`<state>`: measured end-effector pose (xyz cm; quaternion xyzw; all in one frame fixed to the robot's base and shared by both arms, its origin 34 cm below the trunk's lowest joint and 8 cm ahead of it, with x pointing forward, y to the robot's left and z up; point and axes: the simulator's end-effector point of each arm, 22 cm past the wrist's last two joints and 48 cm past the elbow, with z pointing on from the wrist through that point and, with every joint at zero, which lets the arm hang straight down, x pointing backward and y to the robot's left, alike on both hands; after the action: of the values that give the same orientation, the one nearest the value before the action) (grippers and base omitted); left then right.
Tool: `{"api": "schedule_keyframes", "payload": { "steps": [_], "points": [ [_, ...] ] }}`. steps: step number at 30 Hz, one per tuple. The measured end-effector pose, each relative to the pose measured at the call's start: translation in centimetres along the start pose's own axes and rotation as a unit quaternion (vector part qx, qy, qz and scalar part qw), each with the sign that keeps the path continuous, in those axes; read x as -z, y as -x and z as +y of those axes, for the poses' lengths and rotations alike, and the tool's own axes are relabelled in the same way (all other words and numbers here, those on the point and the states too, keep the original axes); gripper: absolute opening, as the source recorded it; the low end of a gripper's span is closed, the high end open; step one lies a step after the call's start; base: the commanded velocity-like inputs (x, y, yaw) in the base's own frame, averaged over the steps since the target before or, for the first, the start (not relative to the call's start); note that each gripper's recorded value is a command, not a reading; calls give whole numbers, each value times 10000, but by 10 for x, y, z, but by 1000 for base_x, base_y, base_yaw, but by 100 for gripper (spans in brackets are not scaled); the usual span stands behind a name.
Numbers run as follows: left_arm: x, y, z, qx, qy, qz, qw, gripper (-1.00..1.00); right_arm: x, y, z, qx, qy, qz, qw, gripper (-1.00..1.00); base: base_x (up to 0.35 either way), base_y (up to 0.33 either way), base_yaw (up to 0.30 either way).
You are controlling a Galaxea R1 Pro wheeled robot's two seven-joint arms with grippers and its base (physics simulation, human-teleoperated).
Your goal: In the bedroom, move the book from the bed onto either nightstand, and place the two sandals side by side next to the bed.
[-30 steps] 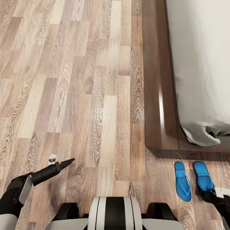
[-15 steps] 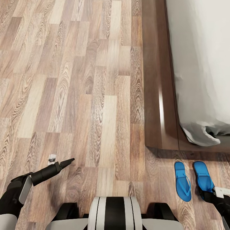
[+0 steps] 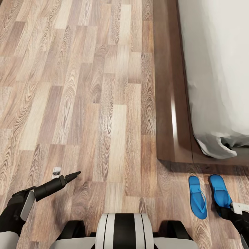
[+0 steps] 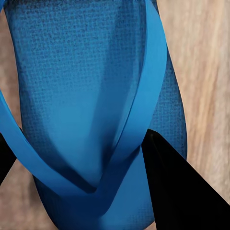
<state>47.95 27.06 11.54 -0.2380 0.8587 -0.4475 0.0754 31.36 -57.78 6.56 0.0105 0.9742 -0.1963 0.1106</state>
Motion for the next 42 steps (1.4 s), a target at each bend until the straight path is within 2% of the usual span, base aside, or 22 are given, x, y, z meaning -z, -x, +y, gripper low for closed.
{"api": "schedule_keyframes", "payload": {
  "steps": [12, 13, 35, 42],
  "points": [
    [0, 0, 0, 1, 1, -7, 10000, 100, 0, 0, 0, 0, 0, -4, 10000, -100, 0, 0, 0],
    [0, 0, 0, 1, 2, -7, 10000, 100, 0, 0, 0, 0, 0, -4, 10000, 100, 0, 0, 0],
    [0, 1, 0, 0, 0, -9, 10000, 100, 0, 0, 0, -9, -6, 3, 10000, 100, 0, 0, 0],
    [3, 8, -13, -100, -70, -62, 9999, 100, 4, 13, -2, -65, -10, -129, 9999, 100, 0, 0, 0]
  ]
}}
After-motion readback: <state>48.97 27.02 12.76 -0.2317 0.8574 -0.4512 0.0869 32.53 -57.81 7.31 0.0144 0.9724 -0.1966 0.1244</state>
